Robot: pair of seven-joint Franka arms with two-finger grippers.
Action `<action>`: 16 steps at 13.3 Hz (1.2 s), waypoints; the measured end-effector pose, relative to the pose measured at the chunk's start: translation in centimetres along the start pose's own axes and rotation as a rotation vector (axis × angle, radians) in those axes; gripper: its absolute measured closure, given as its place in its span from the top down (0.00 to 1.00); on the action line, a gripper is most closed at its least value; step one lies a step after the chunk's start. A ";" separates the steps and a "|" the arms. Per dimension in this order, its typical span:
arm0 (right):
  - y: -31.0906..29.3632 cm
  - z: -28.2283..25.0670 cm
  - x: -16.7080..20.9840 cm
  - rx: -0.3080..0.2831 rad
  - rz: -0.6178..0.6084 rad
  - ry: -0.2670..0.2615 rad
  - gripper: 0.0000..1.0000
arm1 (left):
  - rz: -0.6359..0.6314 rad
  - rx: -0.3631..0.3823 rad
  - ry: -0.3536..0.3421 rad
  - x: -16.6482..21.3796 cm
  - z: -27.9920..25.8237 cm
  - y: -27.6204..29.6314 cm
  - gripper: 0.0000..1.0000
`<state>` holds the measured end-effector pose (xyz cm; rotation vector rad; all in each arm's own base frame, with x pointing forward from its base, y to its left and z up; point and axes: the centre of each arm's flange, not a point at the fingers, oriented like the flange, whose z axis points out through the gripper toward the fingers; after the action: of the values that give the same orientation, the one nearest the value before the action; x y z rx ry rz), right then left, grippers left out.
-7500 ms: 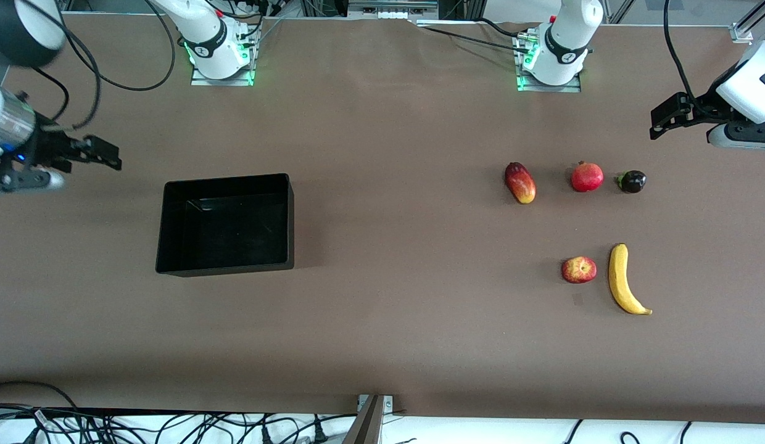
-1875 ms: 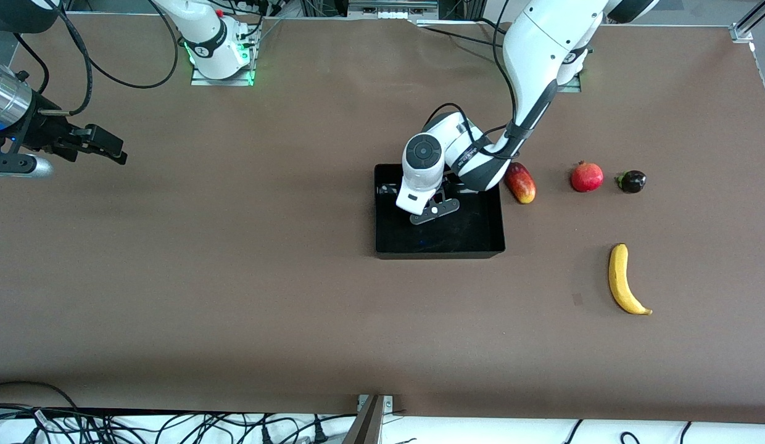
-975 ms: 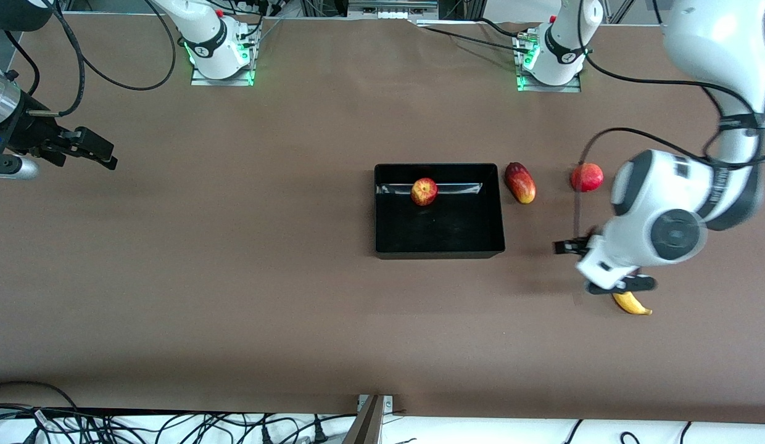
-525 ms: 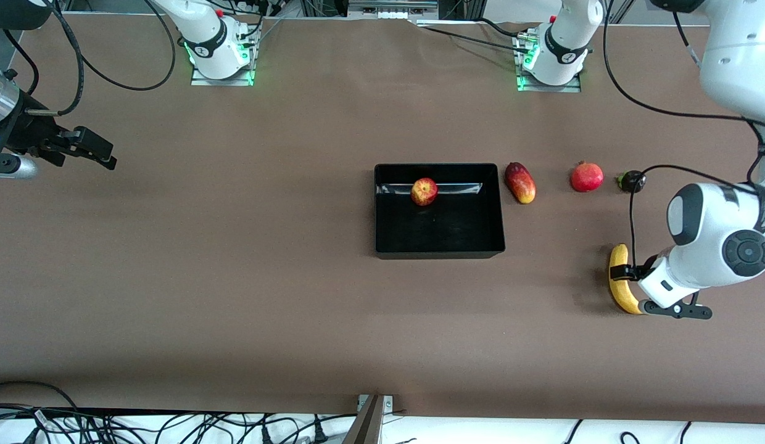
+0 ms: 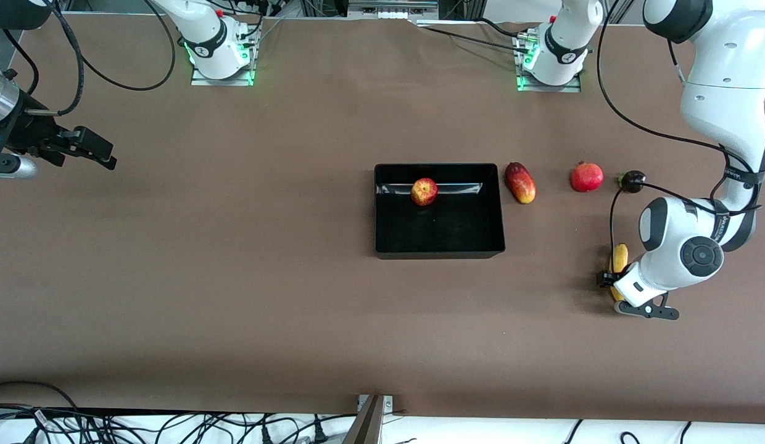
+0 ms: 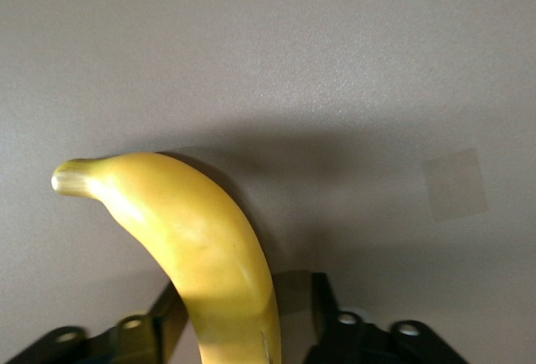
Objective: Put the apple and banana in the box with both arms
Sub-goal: 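Move the left gripper down to the yellow banana, then grasp the banana with the left gripper and lift it, then carry the banana over the black box with the left gripper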
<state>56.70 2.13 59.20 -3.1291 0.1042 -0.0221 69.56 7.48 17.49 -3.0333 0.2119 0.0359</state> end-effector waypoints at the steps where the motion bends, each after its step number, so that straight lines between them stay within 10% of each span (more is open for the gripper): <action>1: 0.0 0.0 0.0 0.000 0.000 0.000 1.00 | 0.000 0.001 -0.001 0.0 0.0 0.0 0.52; 3: 0.0 0.0 0.0 0.000 0.000 0.000 1.00 | 0.001 0.003 -0.013 -0.1 -0.5 0.0 0.34; 11: 0.0 0.0 0.0 0.000 0.000 0.000 1.00 | -0.193 -0.104 -0.172 -2.0 -20.7 19.7 0.34; 16: 0.0 0.0 0.0 0.000 0.000 0.000 1.00 | -0.248 -0.106 -0.241 -4.8 -17.8 33.9 0.34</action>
<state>56.71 2.13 59.21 -3.1290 0.1042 -0.0219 60.32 -27.11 31.97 -3.0959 -0.1906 0.4022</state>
